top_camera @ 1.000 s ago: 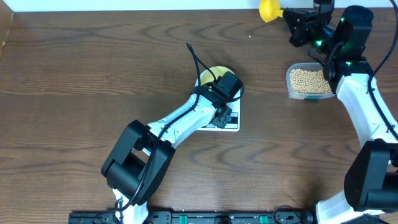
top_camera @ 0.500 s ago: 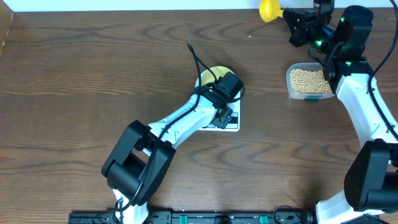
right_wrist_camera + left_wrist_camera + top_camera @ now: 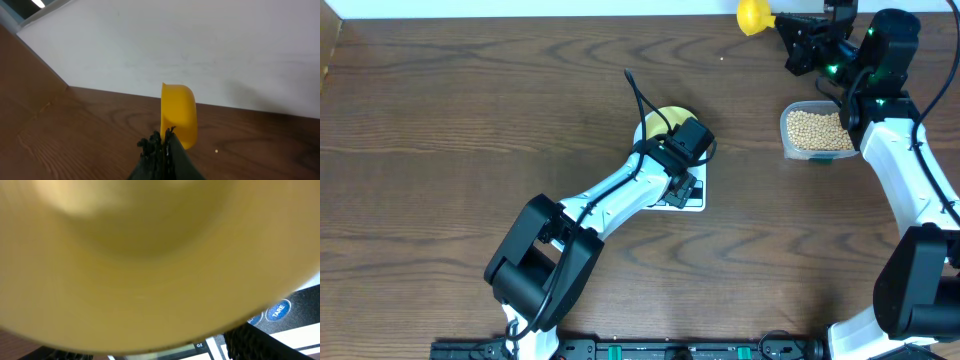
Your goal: Scoop item into bowl and weigh 50g on scale
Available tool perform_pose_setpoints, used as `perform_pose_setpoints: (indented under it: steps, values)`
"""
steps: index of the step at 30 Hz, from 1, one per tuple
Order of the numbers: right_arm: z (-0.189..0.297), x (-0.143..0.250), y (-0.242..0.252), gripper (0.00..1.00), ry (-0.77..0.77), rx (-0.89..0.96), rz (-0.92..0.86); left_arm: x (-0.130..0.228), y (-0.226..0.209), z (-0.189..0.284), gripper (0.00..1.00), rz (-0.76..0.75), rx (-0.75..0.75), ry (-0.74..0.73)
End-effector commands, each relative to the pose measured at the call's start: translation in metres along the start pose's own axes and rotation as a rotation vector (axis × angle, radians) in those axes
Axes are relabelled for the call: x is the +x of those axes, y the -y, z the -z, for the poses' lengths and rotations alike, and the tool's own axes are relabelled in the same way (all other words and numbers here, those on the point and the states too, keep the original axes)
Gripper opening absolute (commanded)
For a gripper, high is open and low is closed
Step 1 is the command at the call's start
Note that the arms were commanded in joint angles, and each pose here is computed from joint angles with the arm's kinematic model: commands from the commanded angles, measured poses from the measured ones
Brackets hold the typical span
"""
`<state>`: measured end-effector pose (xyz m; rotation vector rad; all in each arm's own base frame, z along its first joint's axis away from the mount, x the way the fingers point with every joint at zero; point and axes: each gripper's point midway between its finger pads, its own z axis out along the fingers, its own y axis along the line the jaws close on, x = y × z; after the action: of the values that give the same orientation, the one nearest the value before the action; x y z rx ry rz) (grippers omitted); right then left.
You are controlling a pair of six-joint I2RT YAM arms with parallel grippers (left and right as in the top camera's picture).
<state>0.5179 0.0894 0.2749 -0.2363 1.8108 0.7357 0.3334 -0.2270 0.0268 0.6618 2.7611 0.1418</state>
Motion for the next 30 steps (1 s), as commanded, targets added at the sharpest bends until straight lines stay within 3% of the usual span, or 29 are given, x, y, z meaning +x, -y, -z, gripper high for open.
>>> perform_pose_setpoints:
  steps: [1, 30]
  values:
    - [-0.0021, -0.0054, -0.0033, 0.01, 0.008, -0.007, 0.019, 0.0086, -0.0002, -0.0075, 0.82, -0.002, -0.007, -0.025]
    - [-0.0021, -0.0054, -0.0033, 0.01, 0.008, -0.007, 0.019, 0.0052, 0.0000, -0.0090, 0.82, 0.002, -0.008, -0.006]
